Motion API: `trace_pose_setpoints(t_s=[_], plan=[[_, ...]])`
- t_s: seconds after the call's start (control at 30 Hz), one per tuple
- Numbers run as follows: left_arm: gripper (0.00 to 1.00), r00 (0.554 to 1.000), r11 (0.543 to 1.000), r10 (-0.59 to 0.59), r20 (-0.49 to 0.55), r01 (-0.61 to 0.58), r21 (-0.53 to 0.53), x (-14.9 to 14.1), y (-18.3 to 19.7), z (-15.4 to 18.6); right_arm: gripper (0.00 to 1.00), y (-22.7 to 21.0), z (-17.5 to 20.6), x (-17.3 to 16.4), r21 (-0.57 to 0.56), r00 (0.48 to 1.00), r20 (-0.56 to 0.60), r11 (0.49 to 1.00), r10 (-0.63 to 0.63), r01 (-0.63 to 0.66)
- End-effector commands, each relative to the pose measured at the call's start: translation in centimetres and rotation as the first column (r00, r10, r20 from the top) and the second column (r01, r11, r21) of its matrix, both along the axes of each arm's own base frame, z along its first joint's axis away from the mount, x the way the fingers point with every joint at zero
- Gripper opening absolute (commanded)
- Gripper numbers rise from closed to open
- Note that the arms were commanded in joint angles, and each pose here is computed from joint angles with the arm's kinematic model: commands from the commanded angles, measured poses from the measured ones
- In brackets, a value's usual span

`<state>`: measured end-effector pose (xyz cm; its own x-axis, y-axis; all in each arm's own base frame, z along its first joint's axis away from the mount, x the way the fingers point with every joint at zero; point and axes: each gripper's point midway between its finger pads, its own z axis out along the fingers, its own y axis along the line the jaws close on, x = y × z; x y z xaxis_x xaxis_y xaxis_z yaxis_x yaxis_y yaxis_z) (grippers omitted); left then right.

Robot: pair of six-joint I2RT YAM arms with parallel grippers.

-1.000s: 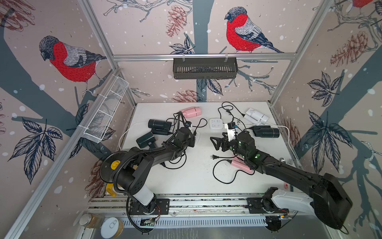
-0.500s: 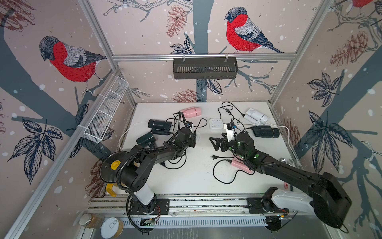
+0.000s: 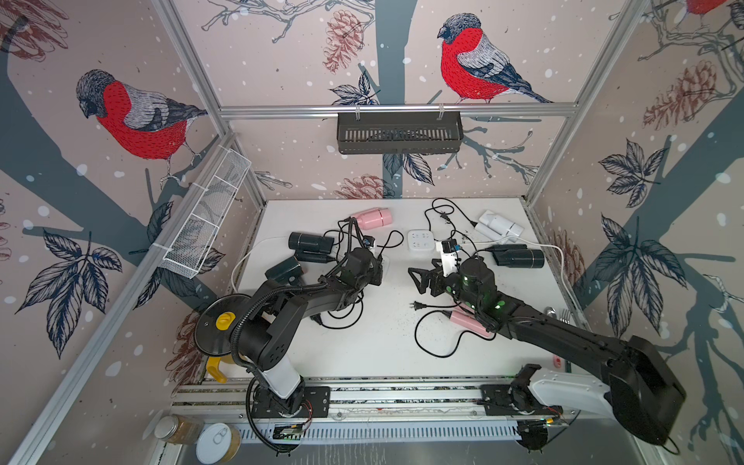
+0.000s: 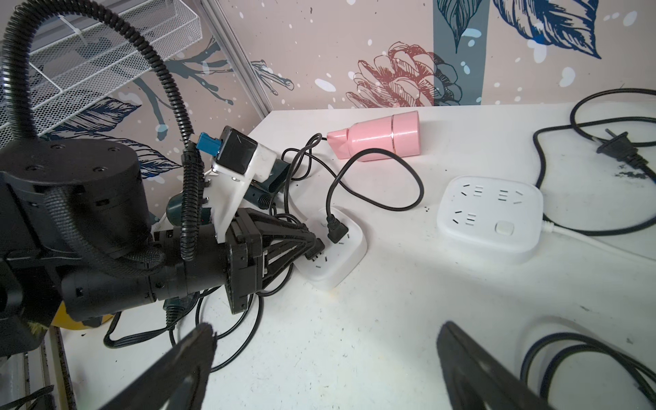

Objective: Charge the blow dryers
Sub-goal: Insert the plug into the socket.

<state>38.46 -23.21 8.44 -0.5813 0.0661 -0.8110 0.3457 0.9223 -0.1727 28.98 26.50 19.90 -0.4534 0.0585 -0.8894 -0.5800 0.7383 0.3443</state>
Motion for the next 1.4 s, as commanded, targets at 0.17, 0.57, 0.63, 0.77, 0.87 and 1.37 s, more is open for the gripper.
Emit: trace_pose_setpoints(t_s=[0.17,0.57,0.63,0.77,0.87,1.37], plan=[[0.1,0.999,0.999,0.042,0.019,-0.042,0.023,0.5,0.6,0.6,0.98,-0.1,0.3,0.2,0.007,1.0,0.012,1.0,-0.015,0.015],[0.1,1.0,1.0,0.011,-0.025,-0.011,0.014,0.2,0.0,-0.2,0.98,0.3,0.6,0.3,0.013,1.0,0.013,1.0,0.001,-0.001],[0.1,1.0,1.0,0.016,-0.026,-0.016,0.014,0.2,0.0,-0.4,0.98,0.4,0.7,0.3,0.017,1.0,0.014,1.0,0.005,-0.005],[0.1,0.999,1.0,0.022,-0.027,-0.022,0.011,0.3,0.1,-0.5,0.98,0.6,0.5,0.2,0.016,1.0,0.011,1.0,0.008,-0.008],[0.1,0.999,1.0,0.025,-0.038,-0.024,0.016,0.1,0.2,-0.9,0.98,0.6,0.1,0.1,0.01,1.0,0.004,1.0,0.007,-0.007],[0.09,0.995,0.997,0.054,-0.086,-0.059,-0.057,-1.2,0.5,-0.5,0.98,0.2,-0.7,-0.1,-0.009,1.0,-0.008,1.0,-0.003,0.003]])
